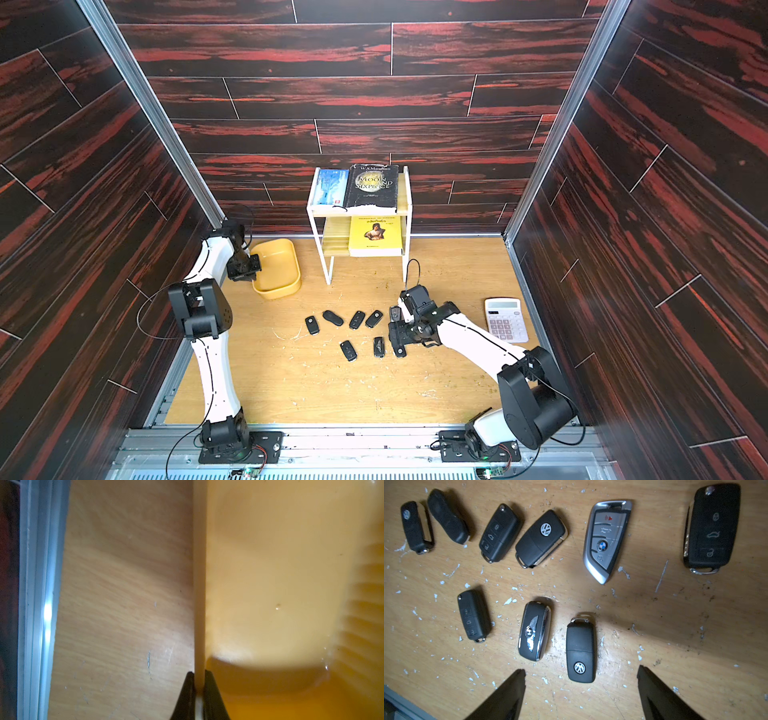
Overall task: Place the car key into the storage box
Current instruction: Pick up the storage box at the corner of the board.
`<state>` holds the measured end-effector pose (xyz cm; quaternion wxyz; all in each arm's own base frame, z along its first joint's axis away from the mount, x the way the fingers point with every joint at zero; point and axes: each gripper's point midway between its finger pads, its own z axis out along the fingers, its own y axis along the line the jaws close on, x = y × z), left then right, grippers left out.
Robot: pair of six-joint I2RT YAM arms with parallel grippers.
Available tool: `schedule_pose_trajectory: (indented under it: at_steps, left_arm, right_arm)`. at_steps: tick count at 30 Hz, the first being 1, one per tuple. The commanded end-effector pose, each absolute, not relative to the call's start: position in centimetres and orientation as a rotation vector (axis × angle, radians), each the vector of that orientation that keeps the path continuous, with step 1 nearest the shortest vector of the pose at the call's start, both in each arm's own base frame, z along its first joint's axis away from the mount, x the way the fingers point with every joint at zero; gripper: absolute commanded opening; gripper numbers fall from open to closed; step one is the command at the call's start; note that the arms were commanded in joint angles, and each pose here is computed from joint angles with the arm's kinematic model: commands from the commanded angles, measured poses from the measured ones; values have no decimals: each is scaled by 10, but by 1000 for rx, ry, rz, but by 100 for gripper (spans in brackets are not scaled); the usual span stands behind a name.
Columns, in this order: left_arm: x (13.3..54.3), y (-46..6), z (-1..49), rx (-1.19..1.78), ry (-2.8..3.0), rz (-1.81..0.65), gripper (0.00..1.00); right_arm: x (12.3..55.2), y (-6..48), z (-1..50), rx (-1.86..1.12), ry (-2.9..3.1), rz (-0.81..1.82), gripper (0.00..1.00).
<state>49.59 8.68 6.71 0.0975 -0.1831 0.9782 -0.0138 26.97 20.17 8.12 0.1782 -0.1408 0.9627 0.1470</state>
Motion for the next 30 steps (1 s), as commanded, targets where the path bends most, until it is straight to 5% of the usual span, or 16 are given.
schedule_pose_trajectory:
  at_steps: [1,30]
  left_arm:
    - [463,70,75,-569,2938,-80,1]
    - [263,37,120,-739,2852,-80,8]
  right_arm:
    - [269,208,93,-411,2696,452,88]
    - [254,210,131,-406,2647,485,89]
